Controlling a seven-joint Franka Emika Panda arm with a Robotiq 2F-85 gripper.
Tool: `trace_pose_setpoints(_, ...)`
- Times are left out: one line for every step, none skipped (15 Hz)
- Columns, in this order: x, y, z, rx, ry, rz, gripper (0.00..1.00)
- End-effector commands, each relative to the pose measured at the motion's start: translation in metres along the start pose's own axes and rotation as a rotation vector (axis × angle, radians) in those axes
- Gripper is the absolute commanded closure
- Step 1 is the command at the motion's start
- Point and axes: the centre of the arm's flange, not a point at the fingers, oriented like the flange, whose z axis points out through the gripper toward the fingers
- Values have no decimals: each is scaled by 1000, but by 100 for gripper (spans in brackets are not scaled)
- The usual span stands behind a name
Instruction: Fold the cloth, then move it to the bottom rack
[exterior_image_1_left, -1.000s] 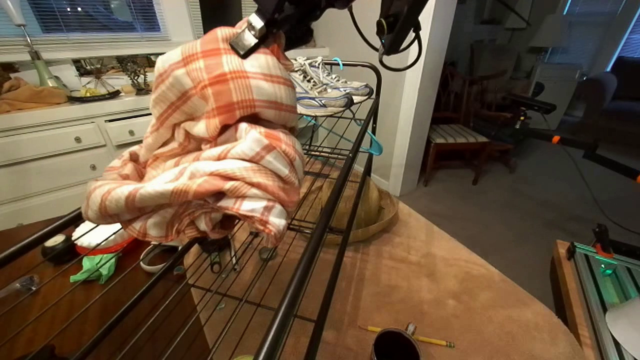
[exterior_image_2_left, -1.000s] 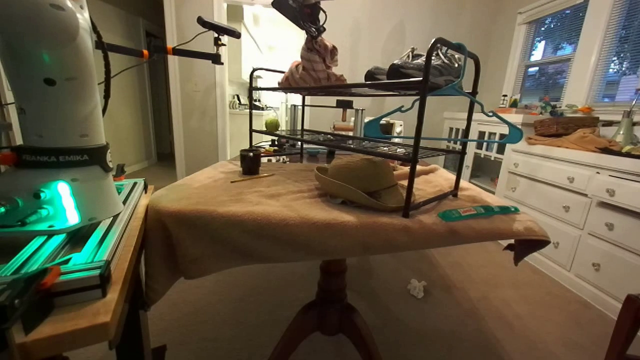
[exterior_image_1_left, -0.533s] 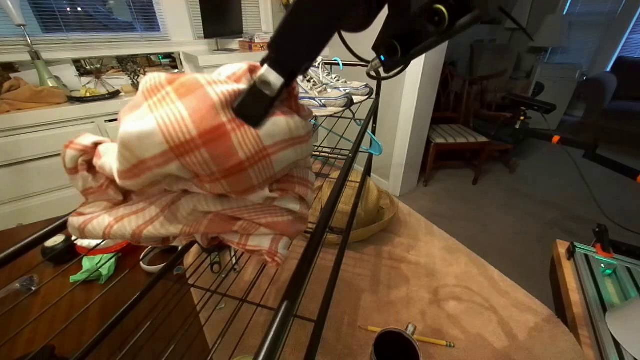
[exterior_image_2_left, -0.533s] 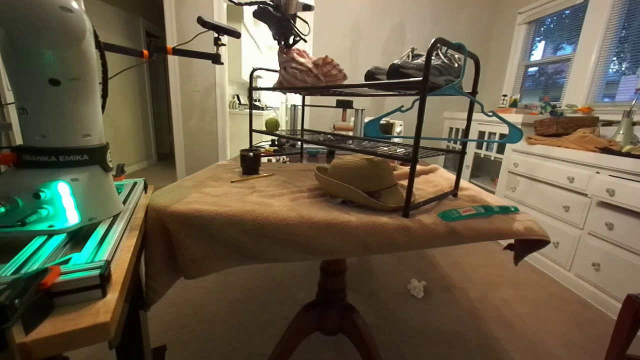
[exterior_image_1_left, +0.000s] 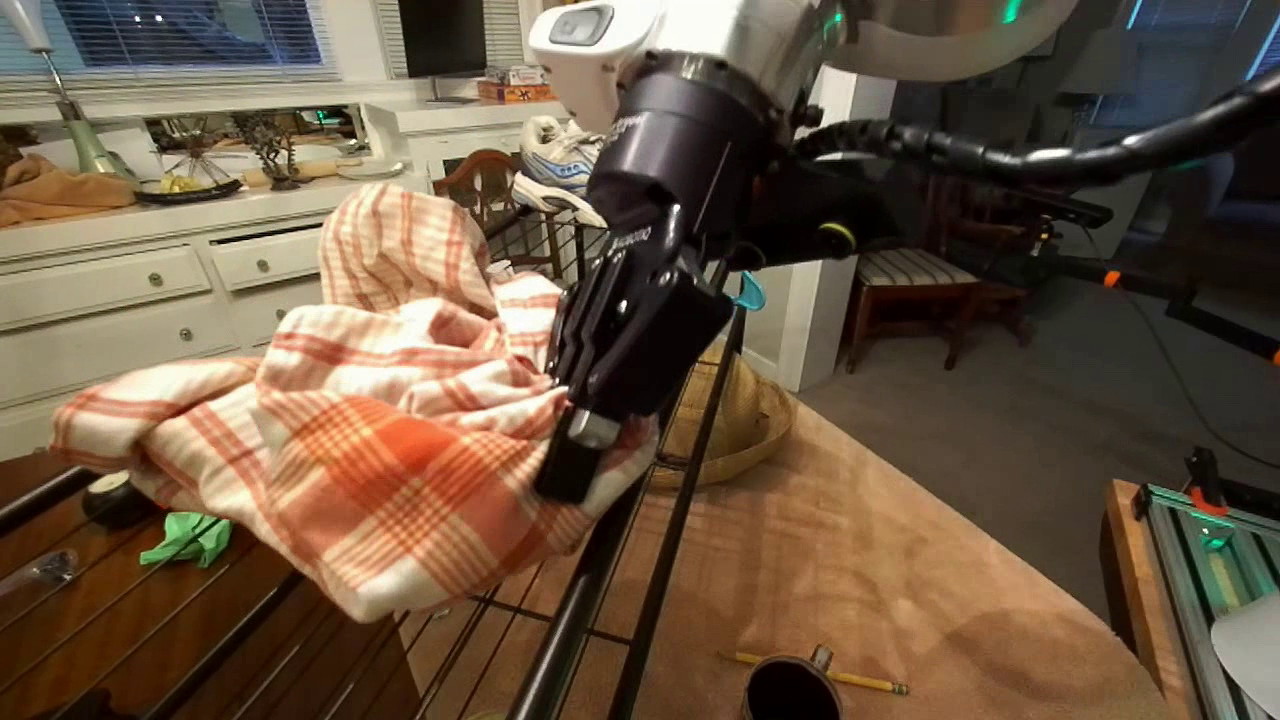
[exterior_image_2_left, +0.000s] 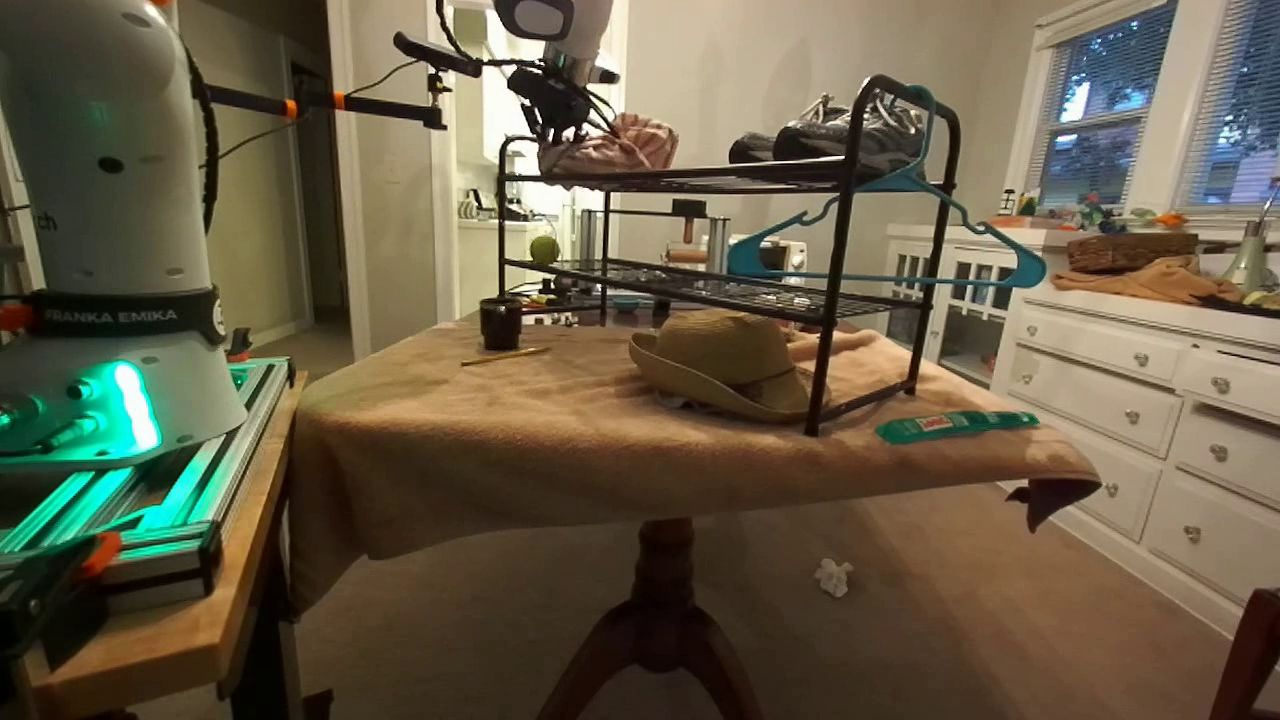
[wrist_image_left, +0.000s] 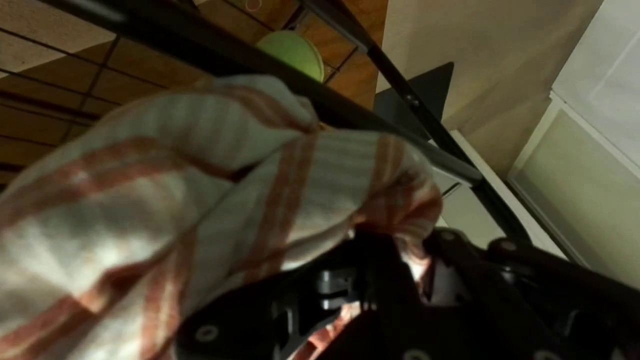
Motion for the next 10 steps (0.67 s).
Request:
trace_pose_setpoints(-2, 20, 29, -27, -13, -23, 97)
trace_pose_setpoints(-1, 22, 29, -31, -3, -28, 97)
trace_pose_setpoints(1, 23, 29, -34, 5, -23, 97)
trace_pose_setpoints(2, 24, 29, -36, 6, -22, 97)
trace_pose_setpoints(1, 25, 28, -41, 6, -19, 97)
trace_pose_setpoints(2, 25, 27, -45, 8, -16, 97)
trace_pose_setpoints(4, 24, 24, -51, 16, -4, 63)
trace_pose_setpoints(6, 23, 19, -54, 30, -3, 61)
trace_pose_setpoints(12, 18, 10, -46, 59, 16, 56)
trace_pose_setpoints(17, 14, 1, -32, 90, 40, 49)
